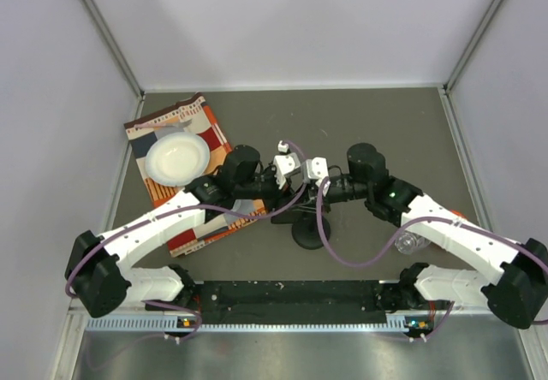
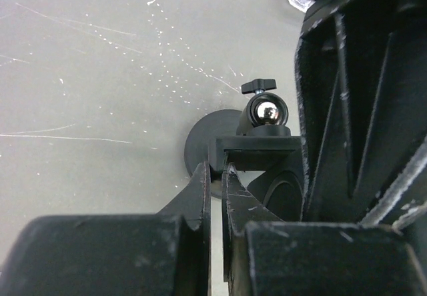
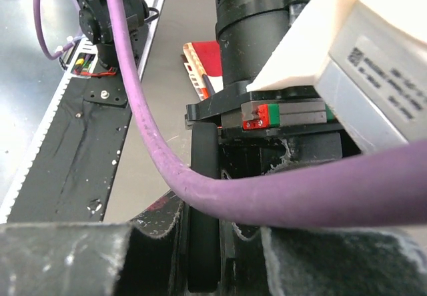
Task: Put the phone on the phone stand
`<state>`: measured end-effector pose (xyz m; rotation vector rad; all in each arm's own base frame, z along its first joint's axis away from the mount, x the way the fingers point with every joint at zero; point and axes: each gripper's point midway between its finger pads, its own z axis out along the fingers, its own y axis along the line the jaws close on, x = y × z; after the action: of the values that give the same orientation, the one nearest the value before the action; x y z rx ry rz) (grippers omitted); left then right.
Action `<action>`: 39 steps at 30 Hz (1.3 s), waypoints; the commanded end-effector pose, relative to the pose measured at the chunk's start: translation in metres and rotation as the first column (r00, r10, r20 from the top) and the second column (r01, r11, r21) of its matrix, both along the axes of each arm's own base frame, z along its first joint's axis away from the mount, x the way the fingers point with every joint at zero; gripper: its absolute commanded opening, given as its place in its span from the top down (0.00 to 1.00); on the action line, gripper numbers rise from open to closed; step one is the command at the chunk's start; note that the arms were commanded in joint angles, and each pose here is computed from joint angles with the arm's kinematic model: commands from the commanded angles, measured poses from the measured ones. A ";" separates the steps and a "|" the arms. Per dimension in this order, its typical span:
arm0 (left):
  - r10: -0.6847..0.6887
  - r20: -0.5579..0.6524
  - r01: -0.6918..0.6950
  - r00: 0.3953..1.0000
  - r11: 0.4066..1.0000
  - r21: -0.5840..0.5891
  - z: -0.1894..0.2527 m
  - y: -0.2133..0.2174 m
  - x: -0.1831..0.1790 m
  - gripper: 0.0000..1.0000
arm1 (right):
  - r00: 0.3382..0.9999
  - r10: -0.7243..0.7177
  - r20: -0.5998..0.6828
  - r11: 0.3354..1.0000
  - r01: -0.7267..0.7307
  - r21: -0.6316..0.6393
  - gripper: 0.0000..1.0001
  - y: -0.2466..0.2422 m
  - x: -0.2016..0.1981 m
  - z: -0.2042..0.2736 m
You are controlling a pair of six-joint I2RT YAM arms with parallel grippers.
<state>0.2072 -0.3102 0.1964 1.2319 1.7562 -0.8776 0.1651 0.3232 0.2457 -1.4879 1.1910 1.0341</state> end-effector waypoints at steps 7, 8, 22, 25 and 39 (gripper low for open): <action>0.289 0.071 -0.290 0.955 0.957 0.006 0.015 0.020 0.023 1.00 | 0.911 -0.381 -0.154 0.924 0.371 -0.091 1.00 -0.033 0.018 0.012; 0.308 0.079 -0.310 0.948 0.951 0.004 0.016 0.022 0.024 1.00 | 0.898 -0.412 -0.156 0.911 0.399 -0.104 1.00 -0.036 0.021 0.010; 0.703 0.073 -0.699 0.707 0.711 -0.081 0.033 0.065 0.054 1.00 | 0.673 -0.738 -0.049 0.634 0.667 -0.390 1.00 -0.075 0.018 -0.040; 0.780 0.095 -0.778 0.619 0.625 -0.062 0.030 0.075 0.057 1.00 | 0.527 -0.848 0.046 0.457 0.773 -0.440 1.00 -0.105 0.028 -0.045; 0.883 0.125 -0.884 0.452 0.463 -0.068 0.026 0.112 0.061 1.00 | 0.287 -0.937 0.201 0.217 0.926 -0.310 1.00 -0.162 0.032 -0.048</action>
<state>0.2169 -0.2918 0.2021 0.5503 1.9757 -0.5729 0.1846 0.2662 0.2383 -0.6864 1.8779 0.5067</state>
